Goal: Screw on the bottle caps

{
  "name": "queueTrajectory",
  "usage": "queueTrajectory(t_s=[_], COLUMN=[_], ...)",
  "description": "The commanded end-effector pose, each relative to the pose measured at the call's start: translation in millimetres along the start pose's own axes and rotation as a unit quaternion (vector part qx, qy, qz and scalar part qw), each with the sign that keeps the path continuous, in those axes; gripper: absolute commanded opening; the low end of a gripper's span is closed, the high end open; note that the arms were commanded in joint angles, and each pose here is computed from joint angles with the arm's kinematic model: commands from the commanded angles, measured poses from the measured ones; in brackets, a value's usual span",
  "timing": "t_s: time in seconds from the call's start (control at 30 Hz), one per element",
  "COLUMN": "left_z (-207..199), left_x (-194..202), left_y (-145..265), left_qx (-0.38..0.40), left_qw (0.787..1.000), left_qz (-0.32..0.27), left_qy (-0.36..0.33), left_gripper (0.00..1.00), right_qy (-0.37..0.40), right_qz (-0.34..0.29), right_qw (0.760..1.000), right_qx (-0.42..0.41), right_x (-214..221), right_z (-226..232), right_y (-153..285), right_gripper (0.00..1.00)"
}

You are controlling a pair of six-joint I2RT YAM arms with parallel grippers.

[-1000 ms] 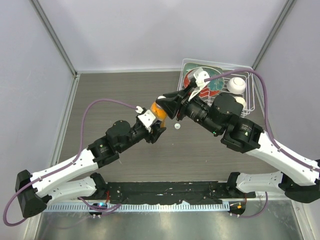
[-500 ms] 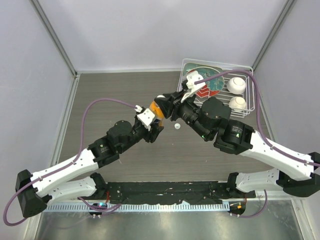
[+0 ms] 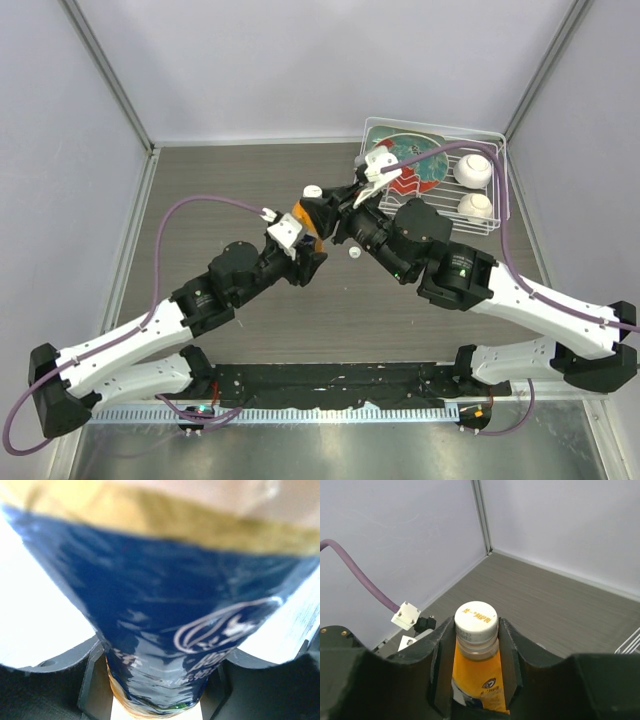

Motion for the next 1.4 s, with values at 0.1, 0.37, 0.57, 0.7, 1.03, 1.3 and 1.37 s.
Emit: queueTrajectory(t_s=[0.1, 0.37, 0.57, 0.7, 1.03, 1.3, 1.37], left_z=[-23, -25, -24, -25, -44, -59, -63], left_x=[-73, -60, -52, -42, -32, -18, -16], left_y=[16, 20, 22, 26, 43, 59, 63], left_qx=[0.072, 0.097, 0.104, 0.129, 0.275, 0.397, 0.428], left_qw=[0.985, 0.986, 0.988, 0.988, 0.96, 0.914, 0.898], left_qz=[-0.151, -0.129, -0.114, -0.084, -0.021, 0.049, 0.058], left_qy=[0.047, 0.035, 0.029, 0.01, -0.042, -0.071, -0.081], left_gripper=[0.25, 0.24, 0.24, 0.28, 0.44, 0.52, 0.54], right_qy=[0.053, 0.061, 0.066, 0.086, 0.117, 0.137, 0.142], right_qz=[0.112, 0.102, 0.1, 0.087, 0.036, -0.013, -0.021], right_qw=[0.988, 0.989, 0.987, 0.979, 0.938, 0.92, 0.914], right_qx=[-0.087, -0.091, -0.109, -0.164, -0.324, -0.367, -0.38], right_x=[52, 36, 20, -3, -55, -80, -82], right_z=[29, 23, 16, 6, 2, 8, 11], right_y=[2, 10, 26, 55, 109, 108, 108], right_gripper=[0.48, 0.52, 0.55, 0.64, 0.81, 0.83, 0.84])
Point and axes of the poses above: each gripper's point midway between its finger pads, its own y axis back along the fingers, its own z axis along the line the jaws close on, x = y × z, the point moved 8 cm from there along y, back along the fingers, and after that the axes turned 14 degrees about y, right-handed, at the moved point
